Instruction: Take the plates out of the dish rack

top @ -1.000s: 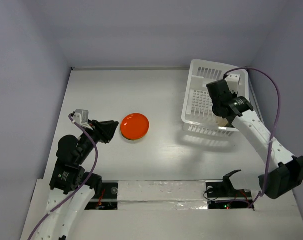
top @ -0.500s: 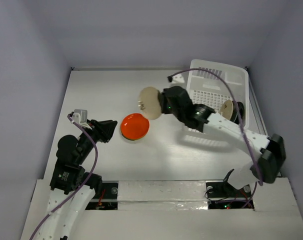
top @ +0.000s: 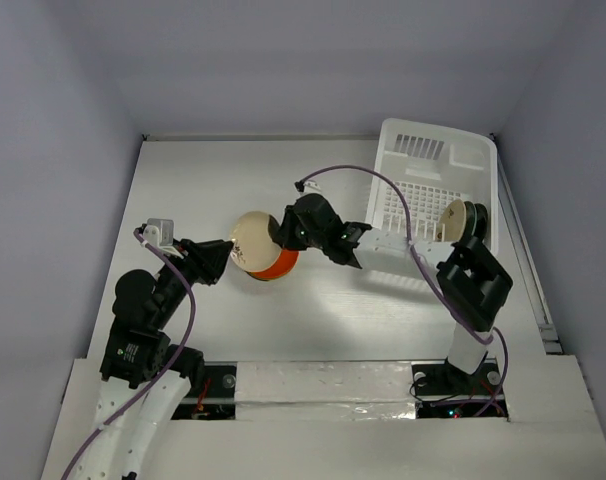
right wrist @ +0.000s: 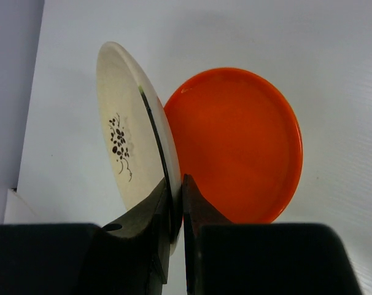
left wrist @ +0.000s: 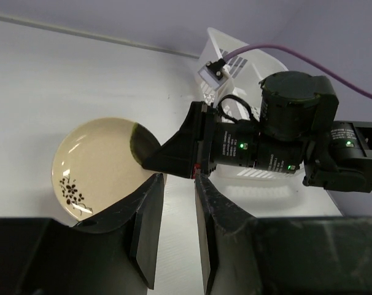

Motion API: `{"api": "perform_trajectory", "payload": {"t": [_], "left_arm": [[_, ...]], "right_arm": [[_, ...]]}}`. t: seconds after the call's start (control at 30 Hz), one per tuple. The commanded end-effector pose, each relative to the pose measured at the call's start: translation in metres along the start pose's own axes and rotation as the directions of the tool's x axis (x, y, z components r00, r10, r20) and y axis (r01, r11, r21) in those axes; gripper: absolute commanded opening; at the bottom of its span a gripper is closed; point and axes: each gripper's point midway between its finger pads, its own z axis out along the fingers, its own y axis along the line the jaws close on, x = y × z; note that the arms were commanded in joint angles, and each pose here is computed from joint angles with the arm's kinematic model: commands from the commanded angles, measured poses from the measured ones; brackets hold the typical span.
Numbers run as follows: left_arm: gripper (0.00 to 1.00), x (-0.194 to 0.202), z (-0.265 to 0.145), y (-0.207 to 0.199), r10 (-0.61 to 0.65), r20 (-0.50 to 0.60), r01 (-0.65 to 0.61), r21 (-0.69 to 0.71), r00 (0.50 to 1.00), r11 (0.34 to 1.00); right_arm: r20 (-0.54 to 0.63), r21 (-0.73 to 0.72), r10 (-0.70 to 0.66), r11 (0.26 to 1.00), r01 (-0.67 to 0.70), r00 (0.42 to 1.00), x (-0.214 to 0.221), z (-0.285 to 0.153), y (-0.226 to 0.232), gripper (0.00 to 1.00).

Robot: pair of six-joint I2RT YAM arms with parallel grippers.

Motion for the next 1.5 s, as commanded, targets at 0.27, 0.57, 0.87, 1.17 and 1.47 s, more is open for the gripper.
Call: {"api": "perform_trajectory", "payload": {"t": [0.27, 0.57, 0.87, 1.17, 1.47], "left_arm": [[0.24, -0.008, 0.002, -0.004, 0.007, 0.029, -0.007, 0.016, 1.0, 1.0], [0.24, -0.009, 0.001, -0.005, 0.008, 0.034, -0.008, 0.02, 0.999, 1.0], [0.24, -0.011, -0.004, -0.013, 0.012, 0.049, -0.014, 0.054, 0.999, 0.998], [0.26, -0.01, -0.011, -0.027, 0.013, 0.053, -0.019, 0.112, 0.999, 0.994], [0.26, -0.012, -0.015, -0.03, 0.014, 0.063, -0.022, 0.124, 0.998, 0.992]], "right_arm": [[0.017, 0.045, 0.024, 0.999, -0.025, 1.0, 0.006, -0.006, -0.015, 0.51], [0.156, 0.291, -0.111, 0.955, 0.062, 0.981, -0.049, -0.069, -0.046, 0.72], [0.328, 0.767, -0.222, 0.63, -0.122, 0.918, -0.122, -0.215, -0.194, 0.0], [0.367, 0.866, -0.17, 0.42, -0.27, 0.915, -0.132, -0.323, -0.301, 0.51], [0.299, 0.857, -0.105, 0.466, -0.219, 0.948, -0.146, -0.306, -0.313, 0.44]]}}
